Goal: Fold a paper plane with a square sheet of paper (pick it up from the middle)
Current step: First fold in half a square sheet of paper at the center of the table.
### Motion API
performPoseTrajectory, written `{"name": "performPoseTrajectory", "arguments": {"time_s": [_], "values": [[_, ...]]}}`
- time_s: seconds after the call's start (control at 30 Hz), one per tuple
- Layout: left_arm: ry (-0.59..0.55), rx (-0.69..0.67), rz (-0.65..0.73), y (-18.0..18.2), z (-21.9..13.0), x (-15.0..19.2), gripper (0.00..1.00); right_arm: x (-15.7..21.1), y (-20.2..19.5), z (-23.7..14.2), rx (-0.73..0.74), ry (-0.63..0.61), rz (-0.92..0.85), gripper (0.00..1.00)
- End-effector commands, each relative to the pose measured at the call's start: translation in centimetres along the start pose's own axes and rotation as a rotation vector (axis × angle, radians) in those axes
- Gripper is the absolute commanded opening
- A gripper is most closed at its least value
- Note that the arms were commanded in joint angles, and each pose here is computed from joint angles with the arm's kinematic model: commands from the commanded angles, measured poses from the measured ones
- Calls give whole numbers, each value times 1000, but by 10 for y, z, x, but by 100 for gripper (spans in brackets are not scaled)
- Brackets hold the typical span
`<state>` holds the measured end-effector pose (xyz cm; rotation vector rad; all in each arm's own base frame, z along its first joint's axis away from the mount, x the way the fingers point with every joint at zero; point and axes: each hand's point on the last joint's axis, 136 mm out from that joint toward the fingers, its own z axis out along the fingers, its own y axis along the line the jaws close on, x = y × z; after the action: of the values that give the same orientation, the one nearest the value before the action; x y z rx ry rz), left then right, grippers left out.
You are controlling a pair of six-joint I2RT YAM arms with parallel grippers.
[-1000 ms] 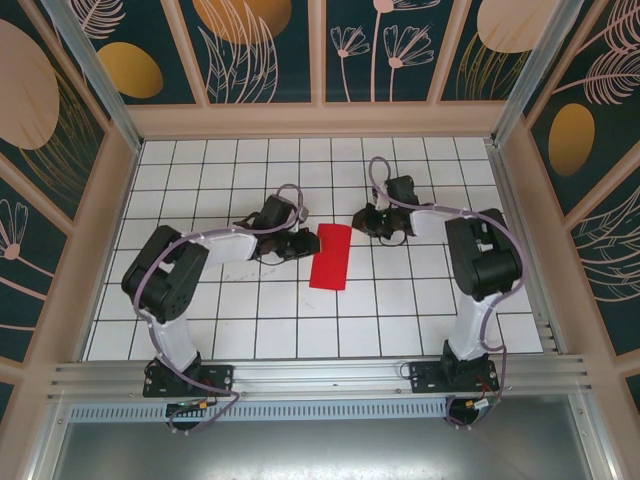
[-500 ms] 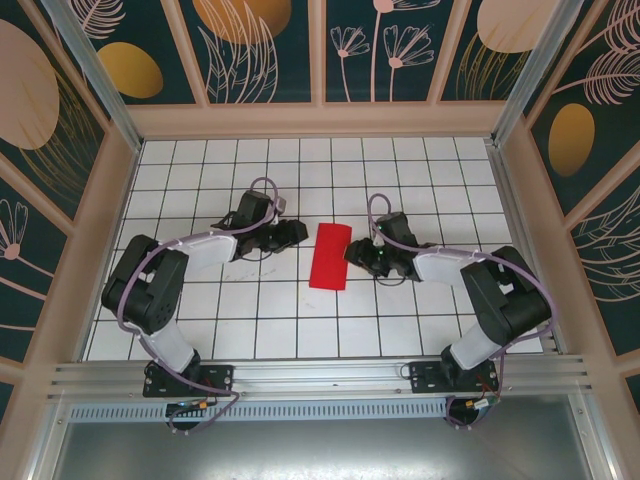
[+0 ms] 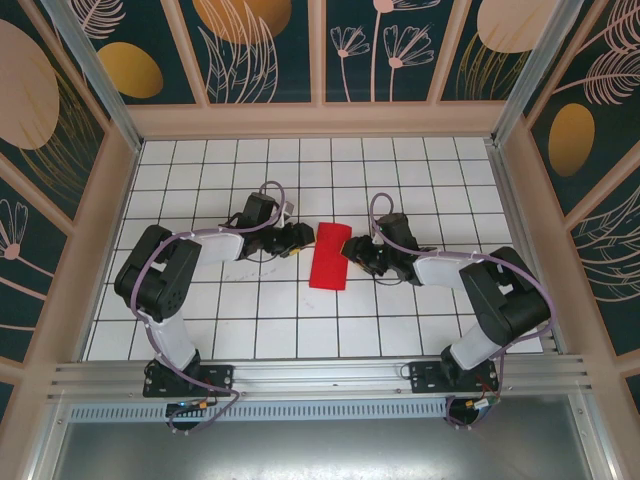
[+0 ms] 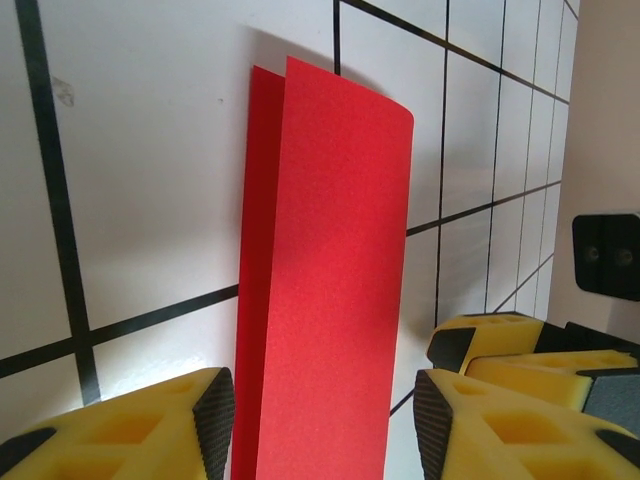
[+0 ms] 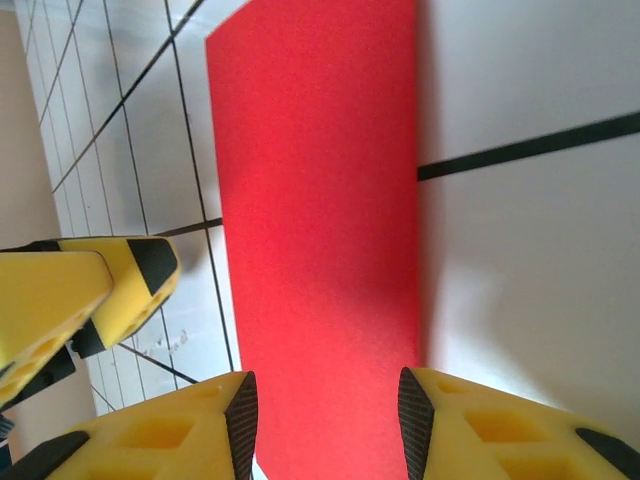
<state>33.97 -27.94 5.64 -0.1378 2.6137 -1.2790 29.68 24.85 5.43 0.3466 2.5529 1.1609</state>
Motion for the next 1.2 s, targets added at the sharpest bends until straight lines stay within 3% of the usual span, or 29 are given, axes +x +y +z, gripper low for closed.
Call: {"name": "performPoseTrajectory", "arguments": {"time_s": [0.0,0.57,1.17], "values": [[11,38,13,-9,4,-3,53,-4,18,6,-54,9,-16,44],[64,60,1,-7,14,3,54,12,-19,18,31,53,11,41],[126,99,23,-20,26,11,52,16,-25,19,45,67,4,40]]}}
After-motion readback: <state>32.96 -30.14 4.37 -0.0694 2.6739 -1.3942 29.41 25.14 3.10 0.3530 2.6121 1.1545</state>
